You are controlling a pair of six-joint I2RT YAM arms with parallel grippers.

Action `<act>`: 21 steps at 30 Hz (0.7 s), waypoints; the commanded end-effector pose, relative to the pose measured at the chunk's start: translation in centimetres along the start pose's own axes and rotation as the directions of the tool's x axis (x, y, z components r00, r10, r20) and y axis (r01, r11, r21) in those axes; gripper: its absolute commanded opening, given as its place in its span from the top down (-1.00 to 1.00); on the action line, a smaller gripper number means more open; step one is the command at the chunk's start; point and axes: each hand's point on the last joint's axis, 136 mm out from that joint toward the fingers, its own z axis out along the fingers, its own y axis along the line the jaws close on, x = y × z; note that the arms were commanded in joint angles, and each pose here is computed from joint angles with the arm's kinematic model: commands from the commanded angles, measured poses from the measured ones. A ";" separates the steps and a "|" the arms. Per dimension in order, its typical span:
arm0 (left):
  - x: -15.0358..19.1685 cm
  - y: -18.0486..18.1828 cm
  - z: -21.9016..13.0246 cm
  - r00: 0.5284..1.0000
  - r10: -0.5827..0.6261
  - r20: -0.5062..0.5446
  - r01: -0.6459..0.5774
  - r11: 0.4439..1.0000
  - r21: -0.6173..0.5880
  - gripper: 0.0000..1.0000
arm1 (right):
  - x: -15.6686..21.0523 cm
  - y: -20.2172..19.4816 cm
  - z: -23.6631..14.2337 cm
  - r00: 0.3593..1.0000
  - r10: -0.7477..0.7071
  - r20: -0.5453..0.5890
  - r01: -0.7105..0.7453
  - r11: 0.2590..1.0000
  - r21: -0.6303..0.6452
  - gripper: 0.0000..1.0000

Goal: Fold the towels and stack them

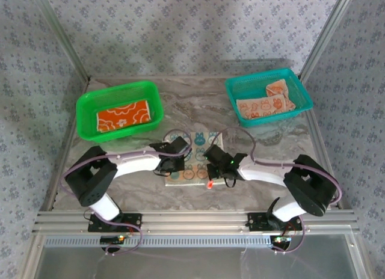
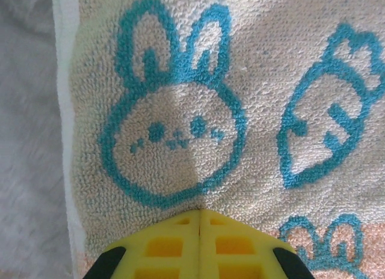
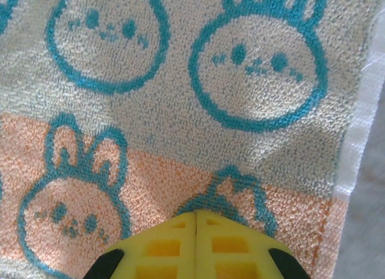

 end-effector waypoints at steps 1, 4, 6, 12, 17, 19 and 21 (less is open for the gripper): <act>4.2 3.8 -0.8 0.991 0.025 -0.128 -0.038 0.994 -0.099 1.00 | 2.7 -0.8 -0.7 0.998 0.045 -0.038 -0.042 0.996 0.074 1.00; 4.5 3.5 -2.1 0.991 0.015 -0.132 -0.023 0.998 -0.062 0.93 | 2.8 -0.4 -1.5 0.998 0.054 -0.043 -0.051 0.997 0.064 1.00; 4.1 3.3 -3.1 0.993 0.024 -0.118 -0.030 0.999 -0.043 0.86 | 2.2 0.1 -2.3 0.998 0.058 -0.029 -0.057 0.997 0.044 1.00; -1.3 1.5 -5.8 0.999 0.037 -0.024 -0.036 0.999 0.026 0.82 | -2.5 1.1 -4.7 0.998 0.056 0.022 -0.055 0.998 -0.019 0.92; -6.9 1.9 -5.9 0.998 0.009 0.061 -0.010 1.000 0.024 0.86 | -7.8 -0.3 -4.1 0.992 0.098 0.072 -0.095 0.994 -0.045 0.99; -8.4 2.2 -5.4 0.996 -0.006 0.086 0.004 1.000 0.024 0.87 | -9.6 -0.7 -3.5 0.992 0.095 0.082 -0.092 0.995 -0.040 1.00; -9.5 2.5 -4.5 0.995 -0.010 0.097 0.007 1.000 0.024 0.87 | -11.0 -0.9 -2.7 0.992 0.097 0.082 -0.093 0.994 -0.053 1.00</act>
